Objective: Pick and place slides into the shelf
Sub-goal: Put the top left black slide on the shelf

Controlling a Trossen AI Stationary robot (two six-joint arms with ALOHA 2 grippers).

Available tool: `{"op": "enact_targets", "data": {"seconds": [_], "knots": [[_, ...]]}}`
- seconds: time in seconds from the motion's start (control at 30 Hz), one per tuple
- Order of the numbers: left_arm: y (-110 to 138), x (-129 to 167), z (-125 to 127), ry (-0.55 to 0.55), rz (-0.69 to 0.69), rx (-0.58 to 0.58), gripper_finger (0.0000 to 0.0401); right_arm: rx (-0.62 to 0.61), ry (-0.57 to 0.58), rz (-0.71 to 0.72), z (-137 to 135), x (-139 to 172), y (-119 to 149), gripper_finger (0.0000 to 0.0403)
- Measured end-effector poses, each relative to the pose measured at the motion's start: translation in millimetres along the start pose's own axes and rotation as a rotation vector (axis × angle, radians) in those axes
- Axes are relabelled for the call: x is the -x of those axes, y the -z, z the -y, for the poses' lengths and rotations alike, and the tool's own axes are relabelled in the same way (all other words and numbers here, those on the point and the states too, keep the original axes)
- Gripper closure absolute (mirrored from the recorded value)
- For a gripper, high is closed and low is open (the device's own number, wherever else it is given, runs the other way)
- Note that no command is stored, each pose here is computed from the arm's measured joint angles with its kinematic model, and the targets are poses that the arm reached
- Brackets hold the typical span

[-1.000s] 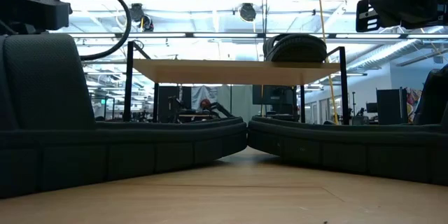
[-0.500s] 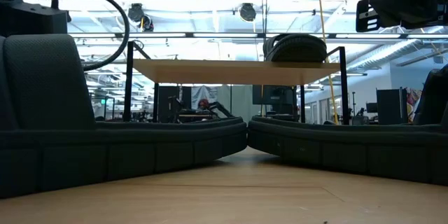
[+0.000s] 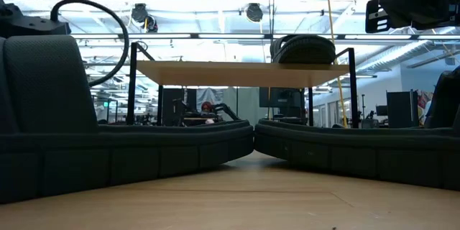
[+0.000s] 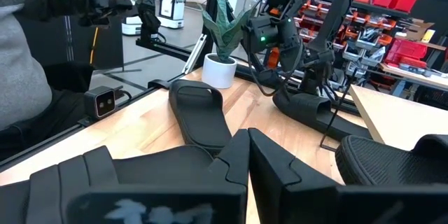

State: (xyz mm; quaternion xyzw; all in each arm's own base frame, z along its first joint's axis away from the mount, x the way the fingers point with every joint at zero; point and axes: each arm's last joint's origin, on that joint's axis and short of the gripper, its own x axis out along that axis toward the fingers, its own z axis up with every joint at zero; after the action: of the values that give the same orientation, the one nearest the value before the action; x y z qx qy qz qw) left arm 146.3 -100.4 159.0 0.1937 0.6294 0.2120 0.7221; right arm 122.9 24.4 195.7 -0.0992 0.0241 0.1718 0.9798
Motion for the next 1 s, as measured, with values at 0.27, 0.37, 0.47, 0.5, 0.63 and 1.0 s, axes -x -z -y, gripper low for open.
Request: {"op": "enact_targets", "data": {"seconds": [0.27,0.37,0.47,0.5,0.63,1.0], "knots": [[-1.6,-0.7,-2.3,-0.076,0.071,-0.017,0.0018,0.000,0.000,0.000,0.0,0.0,0.0,0.0403],[-1.8,-0.8,-2.3,-0.075,0.072,-0.003,0.0018,0.000,0.000,0.000,0.0,0.0,0.0,0.0403],[-2.8,-0.8,-1.3,-0.065,0.082,0.033,0.0018,0.000,0.000,-0.001,0.0,-0.2,0.2,0.0403],[-3.5,-0.8,-0.7,-0.059,0.088,0.045,0.0018,-0.001,0.000,-0.003,0.0,-0.3,0.3,0.0403],[-4.1,-10.1,5.6,-0.053,0.102,0.063,0.0018,-0.002,-0.002,-0.012,0.0,-1.2,1.2,0.0403],[-3.5,-33.1,13.8,-0.205,0.133,0.016,0.0018,-0.005,-0.004,-0.027,0.3,-4.6,3.0,0.0403]]}}
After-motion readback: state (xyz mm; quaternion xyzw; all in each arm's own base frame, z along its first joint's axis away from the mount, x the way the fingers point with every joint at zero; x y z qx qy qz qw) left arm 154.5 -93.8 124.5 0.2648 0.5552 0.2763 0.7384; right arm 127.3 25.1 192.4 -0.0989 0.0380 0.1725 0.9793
